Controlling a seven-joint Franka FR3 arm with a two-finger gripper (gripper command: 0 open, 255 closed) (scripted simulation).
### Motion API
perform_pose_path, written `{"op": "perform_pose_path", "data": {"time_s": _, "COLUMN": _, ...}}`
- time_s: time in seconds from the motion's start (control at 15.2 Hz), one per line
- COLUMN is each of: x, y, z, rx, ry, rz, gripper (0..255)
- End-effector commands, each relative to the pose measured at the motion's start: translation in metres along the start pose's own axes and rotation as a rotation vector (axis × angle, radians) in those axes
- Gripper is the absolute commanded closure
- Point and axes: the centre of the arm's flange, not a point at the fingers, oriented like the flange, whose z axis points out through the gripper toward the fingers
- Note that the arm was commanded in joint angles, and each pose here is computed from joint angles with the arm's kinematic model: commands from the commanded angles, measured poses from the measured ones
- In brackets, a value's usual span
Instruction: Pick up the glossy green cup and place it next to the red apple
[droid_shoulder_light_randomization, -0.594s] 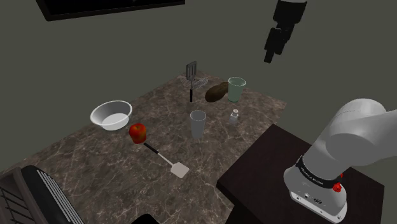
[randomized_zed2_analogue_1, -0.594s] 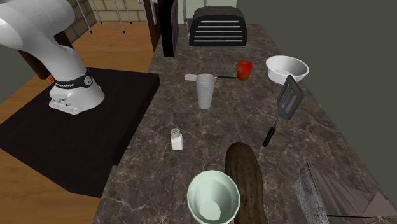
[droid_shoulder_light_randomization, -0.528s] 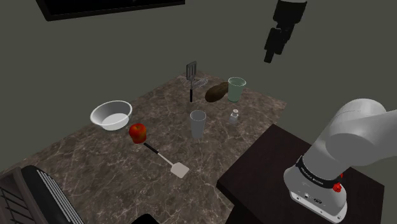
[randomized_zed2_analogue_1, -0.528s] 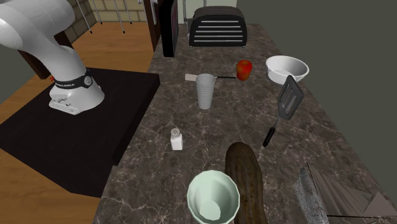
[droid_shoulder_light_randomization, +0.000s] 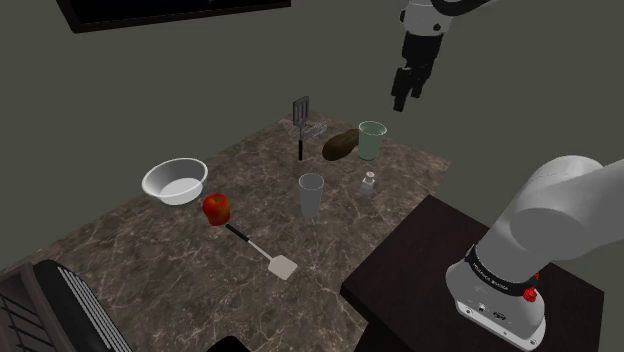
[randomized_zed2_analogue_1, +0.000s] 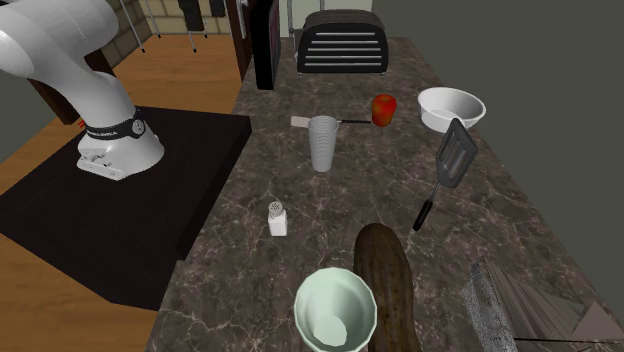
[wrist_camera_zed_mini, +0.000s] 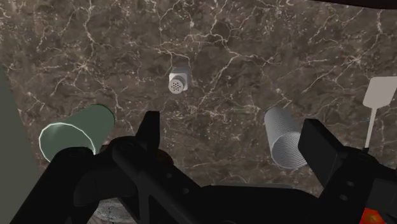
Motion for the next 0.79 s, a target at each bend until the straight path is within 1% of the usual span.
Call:
{"op": "perform_pose_path", "data": {"time_s": 0.0, "x": 0.02, "y": 0.009, "z": 0.02, "rx": -0.015, "ry": -0.006, "rz": 0.004, "gripper": 0}}
{"op": "perform_pose_path", "data": {"time_s": 0.73, "x": 0.11, "y": 0.063, "z": 0.119, "rx": -0.093, "ry": -0.045, "rz": 0.029, "gripper": 0}}
